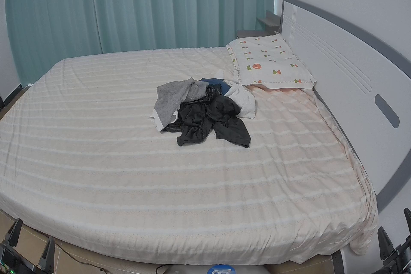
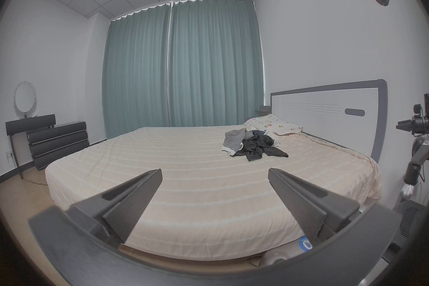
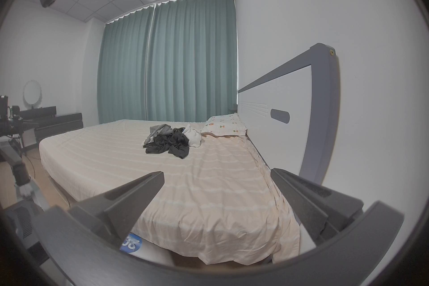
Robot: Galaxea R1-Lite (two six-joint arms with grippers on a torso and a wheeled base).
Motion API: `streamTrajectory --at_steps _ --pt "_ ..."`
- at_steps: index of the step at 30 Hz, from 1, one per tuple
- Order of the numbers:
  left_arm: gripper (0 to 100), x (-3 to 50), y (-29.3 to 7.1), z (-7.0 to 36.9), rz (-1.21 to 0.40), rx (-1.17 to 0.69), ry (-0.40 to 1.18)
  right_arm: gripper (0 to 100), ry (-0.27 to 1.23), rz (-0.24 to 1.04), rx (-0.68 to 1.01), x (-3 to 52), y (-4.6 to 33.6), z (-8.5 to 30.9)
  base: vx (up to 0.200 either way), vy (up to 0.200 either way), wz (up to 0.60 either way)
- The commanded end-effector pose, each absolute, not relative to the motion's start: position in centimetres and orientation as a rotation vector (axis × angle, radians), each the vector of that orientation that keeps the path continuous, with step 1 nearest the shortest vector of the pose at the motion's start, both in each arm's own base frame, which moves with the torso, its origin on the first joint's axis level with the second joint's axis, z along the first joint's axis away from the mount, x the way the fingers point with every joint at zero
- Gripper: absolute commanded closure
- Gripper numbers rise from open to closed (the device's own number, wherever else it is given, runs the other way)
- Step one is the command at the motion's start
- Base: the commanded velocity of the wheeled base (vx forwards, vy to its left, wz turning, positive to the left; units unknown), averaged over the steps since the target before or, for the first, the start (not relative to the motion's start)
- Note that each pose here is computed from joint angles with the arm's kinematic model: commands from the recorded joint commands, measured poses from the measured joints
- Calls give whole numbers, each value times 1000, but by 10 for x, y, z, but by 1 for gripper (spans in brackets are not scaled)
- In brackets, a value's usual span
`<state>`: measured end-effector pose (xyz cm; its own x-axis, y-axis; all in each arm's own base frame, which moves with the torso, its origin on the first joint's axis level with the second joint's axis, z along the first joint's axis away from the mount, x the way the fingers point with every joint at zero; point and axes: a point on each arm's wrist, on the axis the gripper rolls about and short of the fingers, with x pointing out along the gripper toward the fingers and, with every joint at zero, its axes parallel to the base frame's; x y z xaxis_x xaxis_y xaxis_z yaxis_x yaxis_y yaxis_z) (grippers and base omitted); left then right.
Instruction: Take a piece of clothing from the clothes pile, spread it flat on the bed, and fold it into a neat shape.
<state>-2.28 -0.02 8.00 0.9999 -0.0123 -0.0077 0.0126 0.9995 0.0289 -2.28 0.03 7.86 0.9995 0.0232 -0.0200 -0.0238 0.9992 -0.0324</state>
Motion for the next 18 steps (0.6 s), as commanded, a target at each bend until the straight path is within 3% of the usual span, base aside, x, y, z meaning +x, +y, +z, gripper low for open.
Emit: streamTrajectory --at_steps 1,3,4,6,10,14,18 --pt "0 -23 0 75 -12 29 6 0 28 28 -47 -22 0 76 0 0 0" --pt "0 -23 0 75 -14 31 6 0 -35 47 -40 -25 1 99 0 0 0" --pt "0 -23 0 75 -15 35 6 0 -78 56 -33 -28 1 130 0 0 0" --pt "0 -23 0 75 -19 43 6 0 -63 89 -38 -22 2 162 0 0 0" --pt "0 -23 0 75 -25 41 7 0 132 175 -167 13 4 164 0 0 0" --pt "0 -23 0 75 -26 44 6 0 363 250 -97 56 6 157 0 0 0" --pt "0 -23 0 75 -26 44 6 0 463 295 -47 103 15 157 0 0 0"
